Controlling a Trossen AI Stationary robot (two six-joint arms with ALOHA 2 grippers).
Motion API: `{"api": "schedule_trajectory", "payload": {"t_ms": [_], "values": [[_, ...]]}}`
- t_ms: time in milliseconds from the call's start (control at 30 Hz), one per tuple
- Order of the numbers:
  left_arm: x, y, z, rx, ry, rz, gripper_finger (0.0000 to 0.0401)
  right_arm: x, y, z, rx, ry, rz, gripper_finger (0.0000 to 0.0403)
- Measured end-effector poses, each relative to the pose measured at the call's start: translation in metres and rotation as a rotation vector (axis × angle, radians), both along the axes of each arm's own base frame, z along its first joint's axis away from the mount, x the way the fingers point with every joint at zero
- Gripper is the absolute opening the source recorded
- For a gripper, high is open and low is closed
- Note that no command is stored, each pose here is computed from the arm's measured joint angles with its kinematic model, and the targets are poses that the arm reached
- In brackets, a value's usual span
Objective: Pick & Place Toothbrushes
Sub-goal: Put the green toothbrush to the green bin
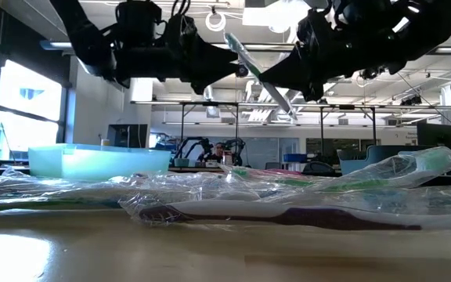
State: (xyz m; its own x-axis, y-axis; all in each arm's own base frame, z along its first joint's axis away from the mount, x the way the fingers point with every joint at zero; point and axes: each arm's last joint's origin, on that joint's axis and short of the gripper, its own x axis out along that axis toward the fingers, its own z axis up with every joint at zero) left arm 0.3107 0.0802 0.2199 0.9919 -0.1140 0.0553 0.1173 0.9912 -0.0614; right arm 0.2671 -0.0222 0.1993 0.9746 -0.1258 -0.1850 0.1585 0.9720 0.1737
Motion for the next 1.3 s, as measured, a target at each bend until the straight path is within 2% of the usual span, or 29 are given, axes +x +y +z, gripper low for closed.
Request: {"api": "schedule_trajectory", "payload": {"t_ms": [600,1033,1300], "values": [[0.004,-0.013,0.002,0.011,-0.009,-0.063,0.0187,0.001,0.005,0.002,-0.010,-0.024,-0.030,0.0013],[0.006,-0.010,0.009,0.011,-0.053,0.017,0.0187,0.001,0.009,0.003,-0.008,-0.029,-0.015,0.0013],[0.015,-0.017,0.018,0.029,-0.029,-0.018,0.0187,0.001,0.009,0.002,-0.009,-0.025,-0.016,0.0012]]}}
